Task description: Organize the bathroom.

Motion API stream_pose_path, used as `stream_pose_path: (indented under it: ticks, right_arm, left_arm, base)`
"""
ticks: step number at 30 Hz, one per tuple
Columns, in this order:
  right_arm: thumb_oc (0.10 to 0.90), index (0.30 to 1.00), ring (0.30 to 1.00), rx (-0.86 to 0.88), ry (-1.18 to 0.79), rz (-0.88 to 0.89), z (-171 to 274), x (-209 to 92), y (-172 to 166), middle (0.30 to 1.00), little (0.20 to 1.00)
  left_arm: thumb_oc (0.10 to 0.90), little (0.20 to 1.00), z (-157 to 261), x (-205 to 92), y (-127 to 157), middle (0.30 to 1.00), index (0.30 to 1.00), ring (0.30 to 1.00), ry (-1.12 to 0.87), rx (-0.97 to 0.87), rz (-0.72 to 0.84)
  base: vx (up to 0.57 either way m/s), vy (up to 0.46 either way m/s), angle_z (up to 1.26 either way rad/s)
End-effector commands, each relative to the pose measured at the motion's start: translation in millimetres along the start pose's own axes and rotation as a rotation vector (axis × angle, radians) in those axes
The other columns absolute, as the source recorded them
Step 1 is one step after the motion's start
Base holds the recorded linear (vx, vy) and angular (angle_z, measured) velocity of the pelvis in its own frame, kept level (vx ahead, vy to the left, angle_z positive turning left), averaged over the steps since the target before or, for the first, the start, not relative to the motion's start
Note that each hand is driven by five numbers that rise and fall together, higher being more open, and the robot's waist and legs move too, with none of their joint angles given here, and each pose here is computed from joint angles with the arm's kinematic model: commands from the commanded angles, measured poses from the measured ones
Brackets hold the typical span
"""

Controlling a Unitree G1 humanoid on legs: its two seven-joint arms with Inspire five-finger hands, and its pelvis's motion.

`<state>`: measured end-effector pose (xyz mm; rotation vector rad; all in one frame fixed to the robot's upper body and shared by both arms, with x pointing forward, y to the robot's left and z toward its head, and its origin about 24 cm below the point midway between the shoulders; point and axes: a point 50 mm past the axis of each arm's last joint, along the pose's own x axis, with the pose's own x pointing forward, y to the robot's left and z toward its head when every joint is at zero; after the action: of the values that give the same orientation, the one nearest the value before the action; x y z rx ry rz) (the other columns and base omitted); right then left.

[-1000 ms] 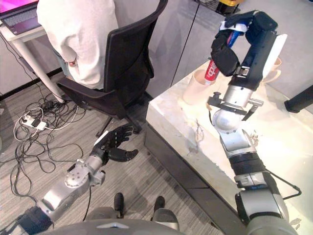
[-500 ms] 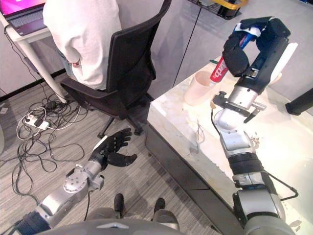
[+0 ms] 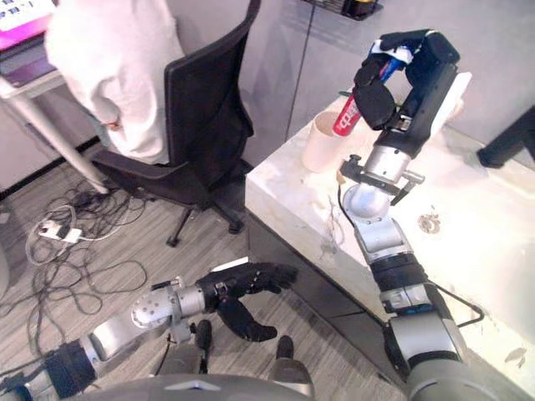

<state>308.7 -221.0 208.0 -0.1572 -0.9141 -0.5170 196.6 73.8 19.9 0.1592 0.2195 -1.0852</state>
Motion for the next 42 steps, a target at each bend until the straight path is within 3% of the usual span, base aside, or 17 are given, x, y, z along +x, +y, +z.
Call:
stream_pose_path:
  ticks: [1, 18, 19, 20, 33, 42]
  right_arm:
    - [0.4, 0.3, 0.3, 0.108, -0.281, 0.07, 52.9, 40.1, 3.7, 0.3, 0.3]
    - [0.4, 0.3, 0.3, 0.097, -0.104, 0.14, 31.7, 12.1, 8.3, 0.3, 0.3]
    - [0.527, 0.491, 0.491, 0.103, -0.09, 0.152, 30.3, 9.9, 9.1, 0.491, 0.491]
    - [0.8, 0.9, 0.9, 0.119, -0.069, 0.165, 28.8, 6.9, 9.7, 0.9, 0.9]
    - [0.8, 0.9, 0.9, 0.047, 0.105, 0.229, 4.5, -15.2, 2.1, 0.9, 0.9]
    - [0.8, 0.9, 0.9, 0.042, 0.173, 0.224, -3.1, -17.8, -3.9, 0.9, 0.9]
  left_arm:
    - [0.8, 0.9, 45.8, 2.9, 5.2, 0.9, 0.9, 0.9, -0.218, 0.047, -0.025]
    - [0.8, 0.9, 43.2, 2.5, 9.3, 0.9, 0.9, 0.9, -0.176, 0.042, 0.013]
    - [0.8, 0.9, 43.2, 2.5, 9.8, 0.9, 0.9, 0.9, -0.175, 0.042, 0.022]
    - [0.8, 0.9, 42.9, 2.6, 10.8, 0.9, 0.9, 0.9, -0.172, 0.04, 0.04]
    - [0.8, 0.9, 40.2, 0.3, 19.3, 0.9, 0.9, 0.9, -0.162, 0.038, 0.114]
    - [0.8, 0.9, 35.2, -4.5, 36.1, 0.9, 0.9, 0.9, -0.153, 0.051, 0.294]
  base:
    - [0.17, 0.133, -0.3]
    - [0.04, 0.03, -0.05]
    - [-0.01, 0.001, -0.1]
    - [-0.02, 0.0, -0.1]
    - [-0.04, -0.013, -0.04]
    - [-0.14, -0.075, -0.01]
